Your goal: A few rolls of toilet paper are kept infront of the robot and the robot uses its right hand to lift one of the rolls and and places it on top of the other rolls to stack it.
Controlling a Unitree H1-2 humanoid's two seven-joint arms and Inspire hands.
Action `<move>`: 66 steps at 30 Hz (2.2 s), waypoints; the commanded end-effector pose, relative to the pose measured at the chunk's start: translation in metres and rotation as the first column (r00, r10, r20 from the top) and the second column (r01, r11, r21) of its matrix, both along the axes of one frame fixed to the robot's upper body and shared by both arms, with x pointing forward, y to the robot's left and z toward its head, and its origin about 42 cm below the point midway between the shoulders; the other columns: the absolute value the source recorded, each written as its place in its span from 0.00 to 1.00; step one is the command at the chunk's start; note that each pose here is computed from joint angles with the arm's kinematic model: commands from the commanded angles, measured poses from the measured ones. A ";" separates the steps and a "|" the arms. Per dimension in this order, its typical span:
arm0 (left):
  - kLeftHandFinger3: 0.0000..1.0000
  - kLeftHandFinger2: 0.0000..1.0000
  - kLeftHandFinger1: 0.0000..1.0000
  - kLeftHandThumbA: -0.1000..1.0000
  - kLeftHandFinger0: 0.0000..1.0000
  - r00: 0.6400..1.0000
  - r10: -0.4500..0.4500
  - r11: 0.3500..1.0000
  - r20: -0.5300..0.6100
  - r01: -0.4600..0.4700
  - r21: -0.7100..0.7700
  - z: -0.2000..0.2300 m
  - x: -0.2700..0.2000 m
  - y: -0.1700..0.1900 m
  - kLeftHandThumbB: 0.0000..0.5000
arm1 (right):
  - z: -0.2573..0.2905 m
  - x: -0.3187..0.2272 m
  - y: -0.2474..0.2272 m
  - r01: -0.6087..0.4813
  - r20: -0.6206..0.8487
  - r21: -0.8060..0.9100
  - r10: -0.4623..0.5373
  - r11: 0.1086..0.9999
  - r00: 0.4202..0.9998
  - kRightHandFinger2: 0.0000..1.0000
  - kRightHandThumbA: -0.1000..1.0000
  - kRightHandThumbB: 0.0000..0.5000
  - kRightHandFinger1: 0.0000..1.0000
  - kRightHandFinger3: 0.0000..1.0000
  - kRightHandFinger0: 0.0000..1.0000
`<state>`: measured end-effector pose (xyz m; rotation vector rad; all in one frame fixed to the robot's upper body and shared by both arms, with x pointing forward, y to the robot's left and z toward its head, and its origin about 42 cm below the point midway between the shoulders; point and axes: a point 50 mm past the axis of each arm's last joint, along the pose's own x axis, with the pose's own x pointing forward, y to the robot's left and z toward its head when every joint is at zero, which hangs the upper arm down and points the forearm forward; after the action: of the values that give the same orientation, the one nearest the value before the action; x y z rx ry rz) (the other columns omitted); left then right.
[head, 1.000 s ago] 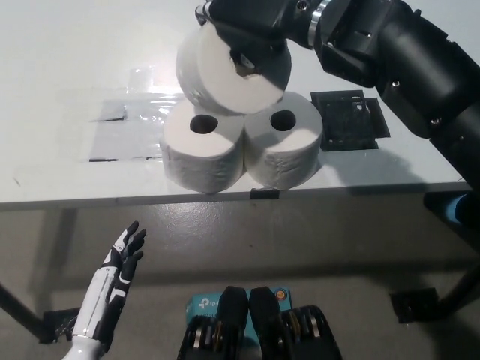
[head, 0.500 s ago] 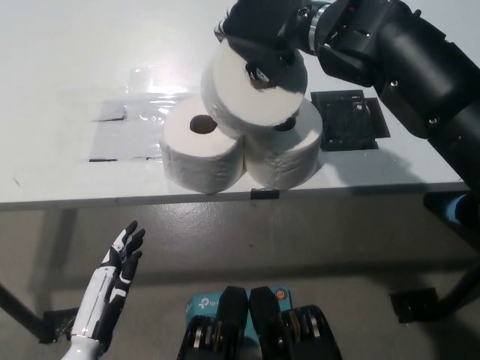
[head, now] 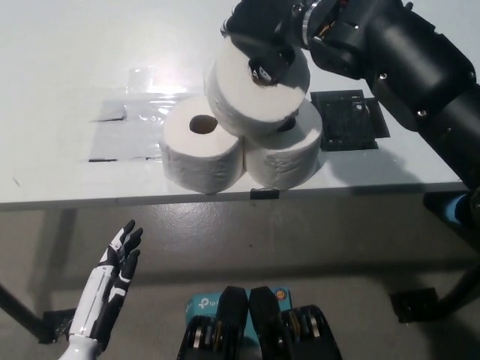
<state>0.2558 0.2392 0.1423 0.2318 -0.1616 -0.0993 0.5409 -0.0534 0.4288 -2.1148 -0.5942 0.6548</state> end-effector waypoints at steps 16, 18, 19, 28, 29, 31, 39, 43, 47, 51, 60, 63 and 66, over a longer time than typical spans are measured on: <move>1.00 1.00 1.00 0.95 1.00 0.996 -0.017 1.000 0.085 0.016 0.015 0.018 0.003 0.004 0.58 | 0.060 0.009 0.006 0.298 -0.082 0.028 -0.295 0.954 0.952 1.00 0.48 1.00 1.00 1.00 1.00; 1.00 1.00 1.00 0.95 1.00 0.996 -0.018 1.000 0.086 0.017 0.014 0.018 0.003 0.004 0.58 | 0.063 0.009 0.007 0.303 -0.078 0.025 -0.301 0.953 0.951 1.00 0.48 1.00 1.00 1.00 1.00; 1.00 1.00 1.00 0.95 1.00 0.996 -0.018 1.000 0.086 0.017 0.018 0.018 0.004 0.004 0.59 | 0.064 0.009 0.007 0.300 -0.073 0.024 -0.298 0.954 0.952 1.00 0.48 1.00 1.00 1.00 1.00; 1.00 1.00 1.00 0.89 1.00 0.996 -0.020 0.999 0.092 0.016 0.037 0.020 0.006 0.004 0.58 | 0.105 0.005 0.020 0.285 -0.089 0.102 -0.277 0.953 0.957 1.00 0.54 1.00 1.00 1.00 1.00; 1.00 1.00 1.00 0.89 1.00 0.996 -0.022 0.999 0.091 0.018 0.038 0.020 0.006 0.004 0.61 | 0.108 0.004 0.020 0.285 -0.092 0.110 -0.275 0.952 0.957 1.00 0.54 1.00 1.00 1.00 1.00; 1.00 1.00 1.00 0.86 1.00 0.996 -0.026 0.999 0.088 0.024 0.030 0.020 0.007 0.003 0.59 | 0.116 0.003 0.024 0.279 -0.082 0.112 -0.271 0.954 0.959 1.00 0.58 1.00 1.00 1.00 1.00; 1.00 1.00 1.00 0.83 1.00 0.995 -0.041 0.999 0.090 0.038 0.037 0.023 0.009 0.002 0.64 | 0.141 -0.002 0.036 0.254 -0.131 0.182 -0.232 0.950 0.964 1.00 0.60 1.00 1.00 1.00 1.00; 1.00 1.00 1.00 0.82 1.00 0.995 -0.050 0.999 0.089 0.048 0.024 0.024 0.010 0.001 0.69 | 0.143 -0.003 0.035 0.260 -0.162 0.202 -0.230 0.944 0.960 1.00 0.57 1.00 1.00 1.00 1.00; 1.00 1.00 1.00 0.81 1.00 0.994 -0.049 0.998 0.096 0.046 0.032 0.024 0.011 -0.001 0.68 | 0.176 -0.010 0.018 0.255 -0.147 0.284 -0.221 0.924 0.964 1.00 0.67 1.00 1.00 1.00 1.00; 1.00 1.00 1.00 0.84 1.00 0.993 -0.046 0.998 0.107 0.041 0.045 0.025 0.012 -0.002 0.68 | 0.223 -0.042 -0.028 0.182 -0.084 0.480 -0.162 0.858 0.983 1.00 1.00 0.91 1.00 1.00 1.00; 1.00 1.00 1.00 1.00 1.00 0.992 -0.060 0.998 0.111 0.060 0.004 0.034 0.030 -0.003 0.69 | 0.242 -0.217 -0.186 -0.296 0.357 0.801 -0.019 0.520 0.934 1.00 1.00 0.69 1.00 1.00 1.00; 1.00 1.00 1.00 1.00 1.00 0.991 -0.059 0.998 0.117 0.060 -0.009 0.035 0.035 -0.005 0.54 | 0.198 -0.279 -0.211 -0.435 0.476 0.825 -0.031 0.360 0.879 1.00 1.00 0.70 1.00 1.00 1.00; 1.00 1.00 1.00 1.00 1.00 0.991 -0.065 0.998 0.115 0.067 -0.014 0.035 0.036 -0.007 0.43 | 0.132 -0.315 -0.212 -0.522 0.537 0.828 -0.024 0.203 0.843 1.00 1.00 0.65 1.00 1.00 1.00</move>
<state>0.2691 0.2384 0.1482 0.2428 -0.1731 -0.1194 0.5038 -0.1271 0.5155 -1.5082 -0.4833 0.4586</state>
